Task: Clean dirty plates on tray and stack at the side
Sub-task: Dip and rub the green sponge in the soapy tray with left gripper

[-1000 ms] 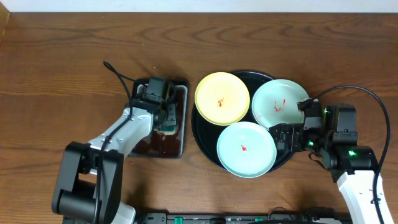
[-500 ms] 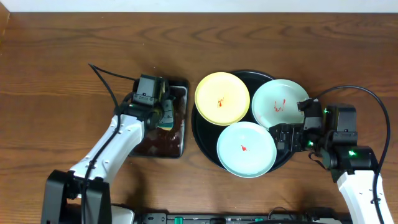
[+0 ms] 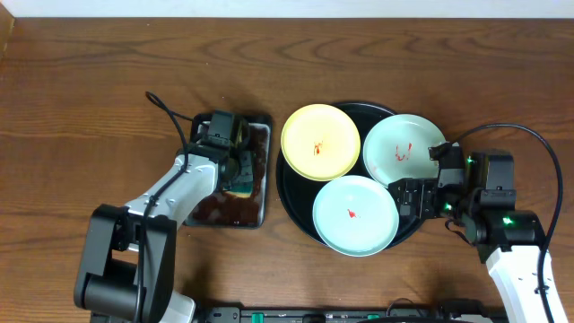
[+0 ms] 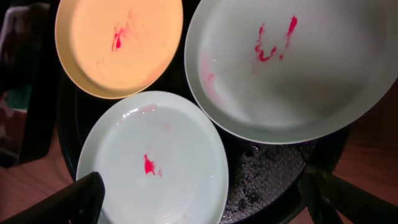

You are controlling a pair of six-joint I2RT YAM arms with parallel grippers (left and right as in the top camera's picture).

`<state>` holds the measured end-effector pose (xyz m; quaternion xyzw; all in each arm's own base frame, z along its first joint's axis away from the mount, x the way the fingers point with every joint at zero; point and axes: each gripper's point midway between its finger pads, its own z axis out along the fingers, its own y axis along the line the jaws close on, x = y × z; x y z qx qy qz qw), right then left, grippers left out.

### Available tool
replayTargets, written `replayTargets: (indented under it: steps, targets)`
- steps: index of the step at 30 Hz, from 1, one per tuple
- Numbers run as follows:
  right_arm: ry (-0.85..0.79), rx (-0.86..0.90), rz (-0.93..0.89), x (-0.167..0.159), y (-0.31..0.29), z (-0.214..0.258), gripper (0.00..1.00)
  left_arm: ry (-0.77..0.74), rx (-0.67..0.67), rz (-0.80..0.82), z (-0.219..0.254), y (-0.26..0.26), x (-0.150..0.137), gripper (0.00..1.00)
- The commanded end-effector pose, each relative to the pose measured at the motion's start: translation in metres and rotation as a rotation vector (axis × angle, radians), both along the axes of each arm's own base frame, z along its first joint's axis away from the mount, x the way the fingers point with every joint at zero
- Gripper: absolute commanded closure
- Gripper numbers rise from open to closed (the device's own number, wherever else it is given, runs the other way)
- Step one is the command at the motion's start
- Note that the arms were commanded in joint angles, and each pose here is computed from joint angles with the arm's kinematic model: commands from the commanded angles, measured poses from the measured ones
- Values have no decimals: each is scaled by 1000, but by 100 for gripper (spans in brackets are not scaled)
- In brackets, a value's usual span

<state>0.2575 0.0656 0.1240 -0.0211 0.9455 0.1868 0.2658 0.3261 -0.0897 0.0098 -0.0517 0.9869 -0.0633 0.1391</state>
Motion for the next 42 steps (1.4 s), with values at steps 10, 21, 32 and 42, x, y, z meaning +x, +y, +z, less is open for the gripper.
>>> replayTargets:
  steps: [10,21,32,42]
  targets:
    - [-13,11,7,3,4,7,1,-3,-90,16,11,-10,0,93]
    - [-12,11,7,3,4,7,1,-17,-292,20,35,-22,3,93]
    - [-12,11,7,3,4,7,1,30,-283,11,23,-35,-7,93]
    - [-13,11,7,3,4,7,1,63,-337,16,21,-52,-11,93]
